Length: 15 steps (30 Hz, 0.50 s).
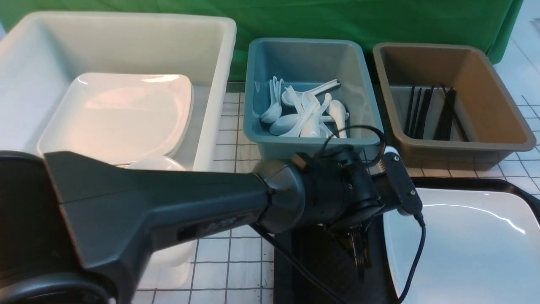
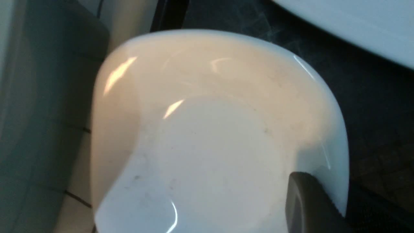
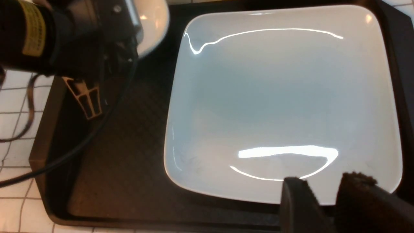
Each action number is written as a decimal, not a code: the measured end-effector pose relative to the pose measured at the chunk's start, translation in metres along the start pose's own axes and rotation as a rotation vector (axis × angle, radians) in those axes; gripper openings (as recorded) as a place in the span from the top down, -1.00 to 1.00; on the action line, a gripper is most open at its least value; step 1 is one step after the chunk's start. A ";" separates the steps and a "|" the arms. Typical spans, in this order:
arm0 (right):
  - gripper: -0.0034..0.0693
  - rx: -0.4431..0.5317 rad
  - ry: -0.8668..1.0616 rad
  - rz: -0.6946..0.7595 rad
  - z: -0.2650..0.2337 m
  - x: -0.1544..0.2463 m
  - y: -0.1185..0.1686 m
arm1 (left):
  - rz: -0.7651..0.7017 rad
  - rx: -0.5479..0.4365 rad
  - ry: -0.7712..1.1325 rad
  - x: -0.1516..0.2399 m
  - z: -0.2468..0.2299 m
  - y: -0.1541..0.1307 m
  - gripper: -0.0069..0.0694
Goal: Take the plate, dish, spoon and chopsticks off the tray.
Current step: Use the left arm to grab a small plate from the dinner plate
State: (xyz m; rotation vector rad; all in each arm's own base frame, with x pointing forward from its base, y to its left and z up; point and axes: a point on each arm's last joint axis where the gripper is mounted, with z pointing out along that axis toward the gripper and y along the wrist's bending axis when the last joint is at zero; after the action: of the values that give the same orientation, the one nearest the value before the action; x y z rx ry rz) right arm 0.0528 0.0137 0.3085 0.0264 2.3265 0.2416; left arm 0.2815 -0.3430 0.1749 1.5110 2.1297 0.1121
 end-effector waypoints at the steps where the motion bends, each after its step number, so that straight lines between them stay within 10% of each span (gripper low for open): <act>1: 0.26 0.000 0.000 0.000 0.000 0.000 0.000 | -0.004 0.001 -0.001 0.000 -0.001 0.000 0.74; 15: 0.25 0.000 0.003 0.000 0.000 0.000 0.000 | -0.248 -0.144 -0.391 0.001 -0.212 0.056 0.78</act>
State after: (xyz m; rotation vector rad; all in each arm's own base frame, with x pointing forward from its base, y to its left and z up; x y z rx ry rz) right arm 0.0526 0.0138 0.3083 0.0264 2.3293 0.2426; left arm 0.2326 -0.2734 0.3776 1.0749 1.9244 -0.1088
